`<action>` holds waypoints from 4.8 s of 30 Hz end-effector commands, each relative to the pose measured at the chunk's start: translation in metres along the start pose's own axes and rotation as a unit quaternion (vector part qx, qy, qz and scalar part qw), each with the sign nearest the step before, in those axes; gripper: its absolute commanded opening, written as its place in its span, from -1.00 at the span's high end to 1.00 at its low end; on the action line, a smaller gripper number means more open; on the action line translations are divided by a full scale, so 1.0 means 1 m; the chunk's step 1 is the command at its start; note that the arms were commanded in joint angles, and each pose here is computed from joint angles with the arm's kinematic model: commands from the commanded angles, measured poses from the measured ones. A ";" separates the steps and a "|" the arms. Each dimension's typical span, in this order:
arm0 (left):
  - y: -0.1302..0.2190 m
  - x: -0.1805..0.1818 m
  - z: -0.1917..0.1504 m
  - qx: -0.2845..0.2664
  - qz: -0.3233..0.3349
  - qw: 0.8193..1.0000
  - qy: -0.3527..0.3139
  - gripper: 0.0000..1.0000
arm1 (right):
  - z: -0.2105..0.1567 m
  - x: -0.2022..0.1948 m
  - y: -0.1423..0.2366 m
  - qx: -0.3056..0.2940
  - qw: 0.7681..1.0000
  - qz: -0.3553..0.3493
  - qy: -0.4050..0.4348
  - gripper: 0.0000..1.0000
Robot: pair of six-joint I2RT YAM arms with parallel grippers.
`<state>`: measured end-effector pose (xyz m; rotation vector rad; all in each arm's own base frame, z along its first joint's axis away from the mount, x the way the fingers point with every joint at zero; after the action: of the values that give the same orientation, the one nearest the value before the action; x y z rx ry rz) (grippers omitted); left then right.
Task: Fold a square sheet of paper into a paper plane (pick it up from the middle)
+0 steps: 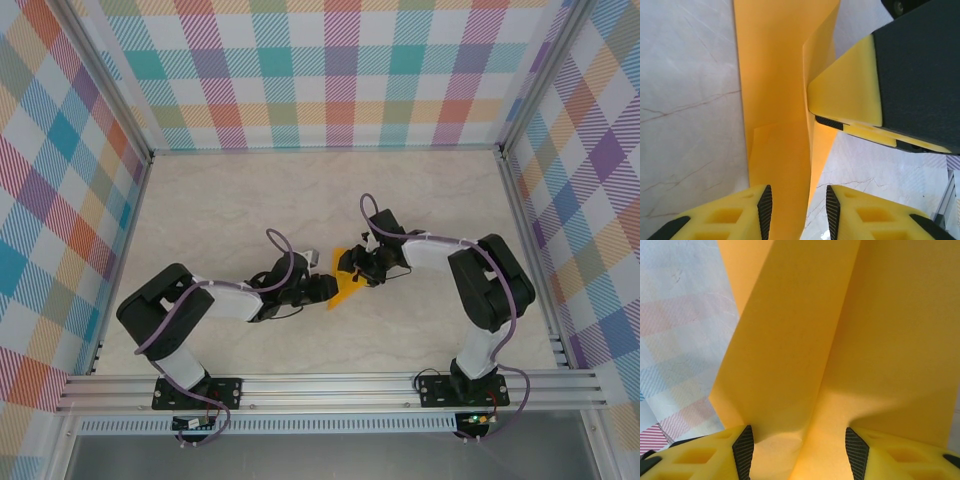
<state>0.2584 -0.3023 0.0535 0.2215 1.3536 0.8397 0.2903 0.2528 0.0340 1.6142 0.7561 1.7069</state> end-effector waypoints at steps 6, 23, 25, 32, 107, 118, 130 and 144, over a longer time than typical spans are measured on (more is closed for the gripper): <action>0.024 -0.001 0.014 -0.041 0.024 0.999 -0.006 0.24 | -0.014 -0.055 -0.015 0.029 0.992 -0.113 -0.051 -0.15; -0.009 -0.033 0.006 0.026 -0.045 0.999 -0.012 0.61 | -0.021 -0.064 -0.018 0.054 0.987 -0.140 -0.064 -0.31; -0.011 -0.030 0.007 0.022 -0.036 0.999 -0.011 0.64 | -0.022 -0.065 -0.019 0.057 0.986 -0.143 -0.065 -0.32; -0.014 -0.017 0.013 0.004 0.001 1.000 -0.005 0.68 | -0.024 -0.070 -0.020 0.062 0.984 -0.153 -0.069 -0.31; 0.000 -0.001 0.030 -0.039 0.039 0.998 0.022 0.61 | -0.035 -0.103 -0.019 0.074 0.960 -0.238 -0.131 0.02; -0.013 0.013 0.030 -0.032 0.051 0.997 0.047 0.61 | -0.035 -0.100 -0.019 0.070 0.963 -0.227 -0.129 0.03; -0.023 0.007 0.030 -0.015 0.032 0.998 0.052 0.78 | -0.035 -0.098 -0.017 0.067 0.965 -0.221 -0.127 0.02; -0.031 0.006 0.030 -0.003 0.031 0.998 0.049 0.85 | -0.031 -0.089 -0.012 0.041 0.975 -0.187 -0.111 -0.10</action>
<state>0.2885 -0.3031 0.0307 0.2425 1.4494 0.9443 0.2923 0.2492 0.0282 1.6727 0.7830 1.5201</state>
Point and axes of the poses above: each hand's point on the last joint's axis, 136 mm out from that joint toward the fingers, its own y axis back along the fingers, its own x axis along the line the jaws close on, z = x × y, the point moved 1 cm from there along y, back along the fingers, and after that the axes turned 11 degrees about y, right-handed, at the moved point
